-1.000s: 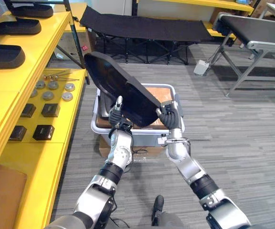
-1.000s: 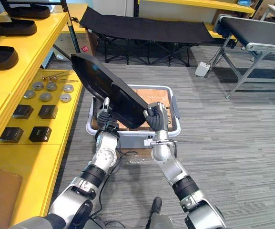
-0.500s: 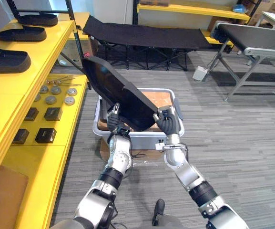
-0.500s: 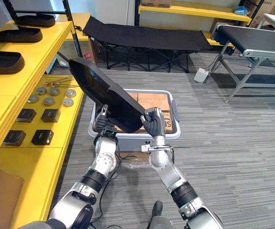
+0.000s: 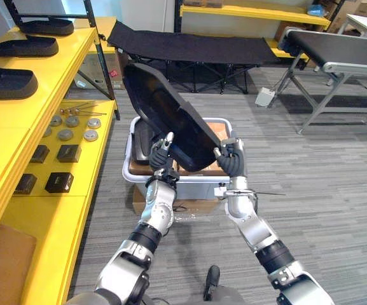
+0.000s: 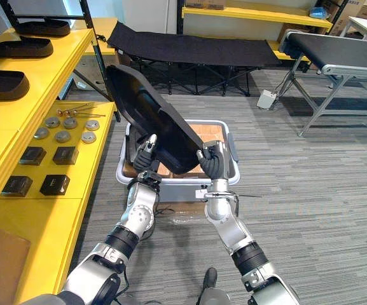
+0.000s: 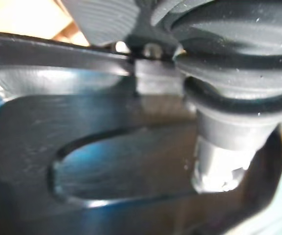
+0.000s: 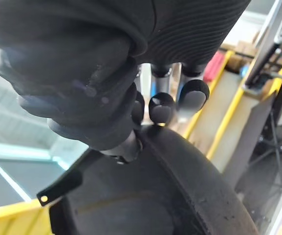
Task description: Walk over and take plastic housings, then place them on the shelf
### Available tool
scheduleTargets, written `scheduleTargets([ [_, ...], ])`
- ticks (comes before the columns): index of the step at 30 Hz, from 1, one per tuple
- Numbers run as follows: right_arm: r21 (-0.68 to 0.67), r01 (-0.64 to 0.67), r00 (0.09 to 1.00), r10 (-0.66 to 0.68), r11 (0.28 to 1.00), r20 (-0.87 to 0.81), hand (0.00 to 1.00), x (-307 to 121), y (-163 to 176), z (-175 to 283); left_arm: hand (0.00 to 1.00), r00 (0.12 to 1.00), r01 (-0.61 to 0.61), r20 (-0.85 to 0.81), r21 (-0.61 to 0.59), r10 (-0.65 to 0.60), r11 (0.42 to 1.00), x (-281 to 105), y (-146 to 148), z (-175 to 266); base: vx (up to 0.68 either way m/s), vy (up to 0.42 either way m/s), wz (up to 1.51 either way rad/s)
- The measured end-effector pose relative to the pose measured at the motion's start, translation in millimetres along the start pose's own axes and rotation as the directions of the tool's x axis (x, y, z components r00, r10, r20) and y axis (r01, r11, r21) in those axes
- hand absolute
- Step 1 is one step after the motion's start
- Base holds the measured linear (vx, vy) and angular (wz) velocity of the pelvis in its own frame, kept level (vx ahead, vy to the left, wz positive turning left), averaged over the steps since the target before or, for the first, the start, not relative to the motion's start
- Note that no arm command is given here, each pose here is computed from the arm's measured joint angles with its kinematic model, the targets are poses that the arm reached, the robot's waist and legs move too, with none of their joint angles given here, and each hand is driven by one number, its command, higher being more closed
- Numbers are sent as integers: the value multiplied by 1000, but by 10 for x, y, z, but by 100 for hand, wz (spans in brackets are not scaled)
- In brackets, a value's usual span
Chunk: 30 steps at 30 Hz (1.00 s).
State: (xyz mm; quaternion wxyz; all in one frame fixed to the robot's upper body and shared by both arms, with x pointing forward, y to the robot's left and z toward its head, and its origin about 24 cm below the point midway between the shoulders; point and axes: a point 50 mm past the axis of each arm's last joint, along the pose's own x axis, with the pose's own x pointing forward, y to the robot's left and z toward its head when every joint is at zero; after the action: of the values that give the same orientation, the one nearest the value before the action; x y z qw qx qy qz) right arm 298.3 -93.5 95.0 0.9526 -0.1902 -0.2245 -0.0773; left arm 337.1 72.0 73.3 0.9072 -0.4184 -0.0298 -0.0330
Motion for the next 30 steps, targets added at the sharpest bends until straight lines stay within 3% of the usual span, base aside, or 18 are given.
scheduleTargets([
  [14, -130, 123, 990, -130, 984, -50, 100, 187, -248, -152, 0, 993, 92, -74, 9, -91, 996, -21, -126, -83, 0, 0, 0],
  [30, -242, 154, 984, -171, 958, -51, 100, 474, -413, -202, 0, 980, 135, -146, 1, -133, 991, -111, -148, -208, 2, 1, 4],
])
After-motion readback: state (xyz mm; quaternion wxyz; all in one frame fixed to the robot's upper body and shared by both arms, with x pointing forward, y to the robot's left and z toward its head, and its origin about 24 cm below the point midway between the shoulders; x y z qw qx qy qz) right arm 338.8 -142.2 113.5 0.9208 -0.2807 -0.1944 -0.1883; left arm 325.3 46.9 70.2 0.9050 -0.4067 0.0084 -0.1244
